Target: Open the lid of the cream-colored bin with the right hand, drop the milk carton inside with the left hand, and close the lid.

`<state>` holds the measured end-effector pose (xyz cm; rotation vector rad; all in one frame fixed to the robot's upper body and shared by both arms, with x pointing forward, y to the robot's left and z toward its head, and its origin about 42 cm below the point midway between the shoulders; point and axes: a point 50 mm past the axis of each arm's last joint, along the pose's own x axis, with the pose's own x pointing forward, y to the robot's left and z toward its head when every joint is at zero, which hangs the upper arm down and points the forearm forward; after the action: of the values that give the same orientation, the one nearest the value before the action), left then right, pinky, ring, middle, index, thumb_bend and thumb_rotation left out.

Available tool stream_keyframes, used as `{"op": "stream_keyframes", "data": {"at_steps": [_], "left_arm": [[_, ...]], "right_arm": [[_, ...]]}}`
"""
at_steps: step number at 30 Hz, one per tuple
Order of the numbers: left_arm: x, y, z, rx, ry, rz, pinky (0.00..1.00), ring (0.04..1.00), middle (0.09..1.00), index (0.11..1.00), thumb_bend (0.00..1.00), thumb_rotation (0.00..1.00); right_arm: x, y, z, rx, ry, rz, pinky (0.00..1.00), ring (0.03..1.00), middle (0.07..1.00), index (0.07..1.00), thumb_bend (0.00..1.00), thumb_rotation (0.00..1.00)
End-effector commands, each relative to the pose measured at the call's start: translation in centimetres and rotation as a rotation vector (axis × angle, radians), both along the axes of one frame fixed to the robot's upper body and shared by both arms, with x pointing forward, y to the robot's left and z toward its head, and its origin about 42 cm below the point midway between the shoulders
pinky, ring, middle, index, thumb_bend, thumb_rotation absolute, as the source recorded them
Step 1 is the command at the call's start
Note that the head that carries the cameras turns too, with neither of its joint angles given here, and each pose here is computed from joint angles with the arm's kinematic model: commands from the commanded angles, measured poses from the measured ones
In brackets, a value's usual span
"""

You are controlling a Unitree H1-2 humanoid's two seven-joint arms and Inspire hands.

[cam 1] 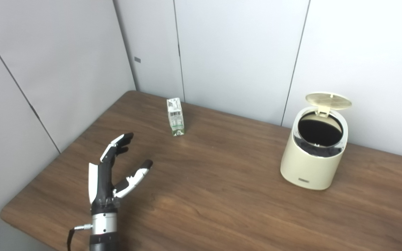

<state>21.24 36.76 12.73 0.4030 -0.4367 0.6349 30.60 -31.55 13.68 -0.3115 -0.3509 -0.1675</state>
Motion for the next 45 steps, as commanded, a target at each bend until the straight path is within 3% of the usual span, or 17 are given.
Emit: {"op": "stream_keyframes", "data": {"at_steps": [1,6,11,16,22,31,45], "left_arm": [[-0.5,0.5,-1.8,-0.006,0.043,0.034,0.76,0.794,0.791,0.804,0.76,0.38],[0.5,2.2,-2.3,-0.001,0.061,0.064,0.76,0.803,0.802,0.805,0.81,0.44],[1.3,3.5,-2.6,-0.01,0.074,0.079,0.78,0.813,0.812,0.815,0.84,0.46],[2.7,4.9,-2.5,-0.056,0.09,0.045,0.8,0.831,0.831,0.833,0.93,0.48],[4.2,4.4,-0.1,-0.041,0.057,-0.057,0.8,0.847,0.844,0.832,1.0,0.5],[6.1,2.3,3.5,-0.073,0.083,-0.152,0.74,0.834,0.851,0.844,1.0,0.41],[9.8,2.0,7.1,-0.026,0.27,-0.229,0.8,0.886,0.906,0.926,1.0,0.45]], "right_arm": [[0.1,-0.9,0.5,-0.022,-0.035,-0.002,0.49,0.659,0.692,0.666,0.29,0.72],[0.2,-1.1,0.2,-0.03,-0.029,-0.01,0.46,0.643,0.681,0.656,0.36,0.76],[0.2,-1.0,0.2,-0.028,-0.026,-0.01,0.43,0.633,0.677,0.654,0.36,0.76],[0.2,-0.7,0.4,-0.033,-0.017,-0.018,0.4,0.606,0.658,0.637,0.38,0.78],[0.3,-0.6,0.2,-0.035,-0.027,-0.009,0.4,0.599,0.652,0.633,0.45,0.81],[0.1,-0.2,0.3,-0.036,-0.023,-0.01,0.38,0.577,0.637,0.621,0.53,0.85],[0.2,0.0,0.3,-0.023,-0.017,-0.004,0.36,0.553,0.625,0.602,0.69,0.87]]}}
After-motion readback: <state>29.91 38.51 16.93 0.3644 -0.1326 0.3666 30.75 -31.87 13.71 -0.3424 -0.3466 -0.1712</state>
